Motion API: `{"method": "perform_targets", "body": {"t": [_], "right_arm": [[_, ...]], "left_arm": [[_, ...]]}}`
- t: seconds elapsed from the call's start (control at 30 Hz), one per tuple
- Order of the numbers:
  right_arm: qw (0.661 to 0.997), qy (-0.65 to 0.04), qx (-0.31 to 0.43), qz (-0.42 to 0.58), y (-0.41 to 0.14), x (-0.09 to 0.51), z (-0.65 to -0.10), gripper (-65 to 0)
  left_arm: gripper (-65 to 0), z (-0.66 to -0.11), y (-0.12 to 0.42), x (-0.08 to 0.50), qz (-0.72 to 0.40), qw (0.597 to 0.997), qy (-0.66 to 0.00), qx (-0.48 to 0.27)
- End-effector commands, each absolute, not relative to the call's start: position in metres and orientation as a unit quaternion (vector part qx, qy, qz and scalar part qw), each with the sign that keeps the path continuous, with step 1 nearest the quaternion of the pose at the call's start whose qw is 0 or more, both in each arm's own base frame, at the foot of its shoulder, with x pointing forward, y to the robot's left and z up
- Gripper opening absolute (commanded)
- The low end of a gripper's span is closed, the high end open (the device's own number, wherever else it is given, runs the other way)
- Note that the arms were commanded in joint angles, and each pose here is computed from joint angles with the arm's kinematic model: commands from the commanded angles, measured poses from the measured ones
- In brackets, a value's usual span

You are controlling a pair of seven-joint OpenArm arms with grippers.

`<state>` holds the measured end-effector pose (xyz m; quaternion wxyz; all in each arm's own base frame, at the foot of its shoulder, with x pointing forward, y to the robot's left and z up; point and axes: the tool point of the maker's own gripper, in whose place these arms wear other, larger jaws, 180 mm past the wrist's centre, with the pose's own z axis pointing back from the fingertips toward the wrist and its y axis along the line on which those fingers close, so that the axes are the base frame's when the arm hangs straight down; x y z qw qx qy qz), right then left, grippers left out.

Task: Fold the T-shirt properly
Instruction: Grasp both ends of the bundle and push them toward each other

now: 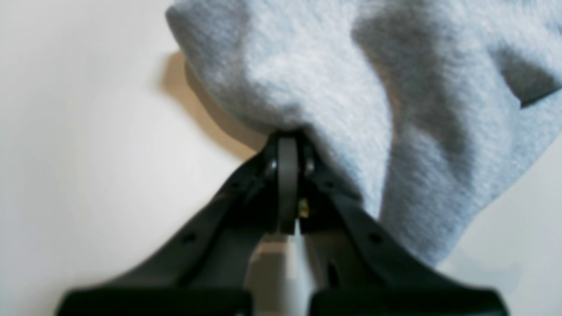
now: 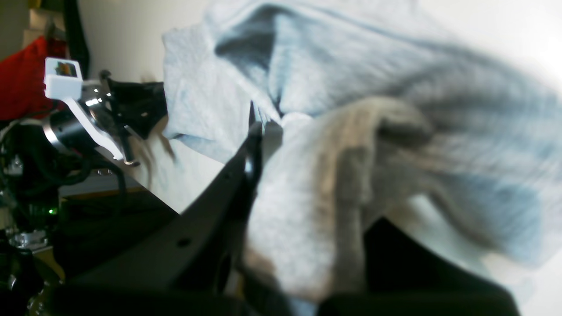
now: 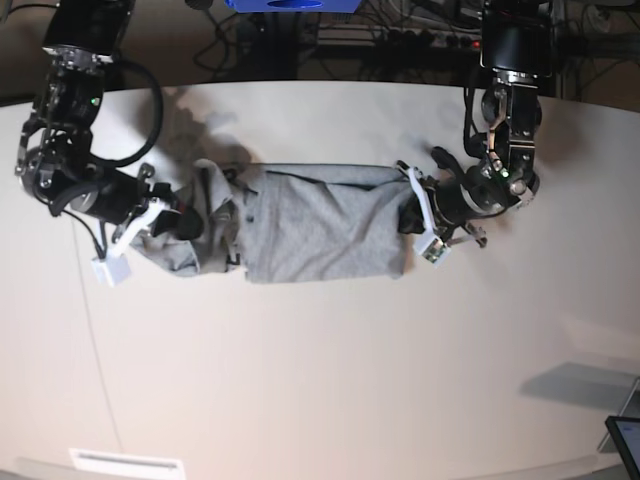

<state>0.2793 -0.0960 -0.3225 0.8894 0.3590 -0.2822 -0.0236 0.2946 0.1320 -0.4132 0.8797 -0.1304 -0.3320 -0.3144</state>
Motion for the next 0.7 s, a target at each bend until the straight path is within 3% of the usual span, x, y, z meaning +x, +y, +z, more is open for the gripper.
{"method": "perform_targets", "body": {"t": [0.0,0.23,0.67], "right_arm": [[0.876,-0.31,0.368,-0.014,-0.094,0.288,-0.305,-65.0],[0.87,-0.311,0.381,-0.019,-0.086,0.288,-0.303,-65.0],[0.855,-0.308,0.417,-0.016,-0.056,0.289,-0.298,-65.0]], "left_arm": [[-65.0,-0.433,0.133,0.277,-0.341,0.891,-0.277,-0.116],[-65.0,-0.438,0.097,0.268,-0.394,0.87,-0.262,-0.138],[-65.0,-0.44,0.09,0.264,-0.402,0.866,-0.259,-0.143]]}}
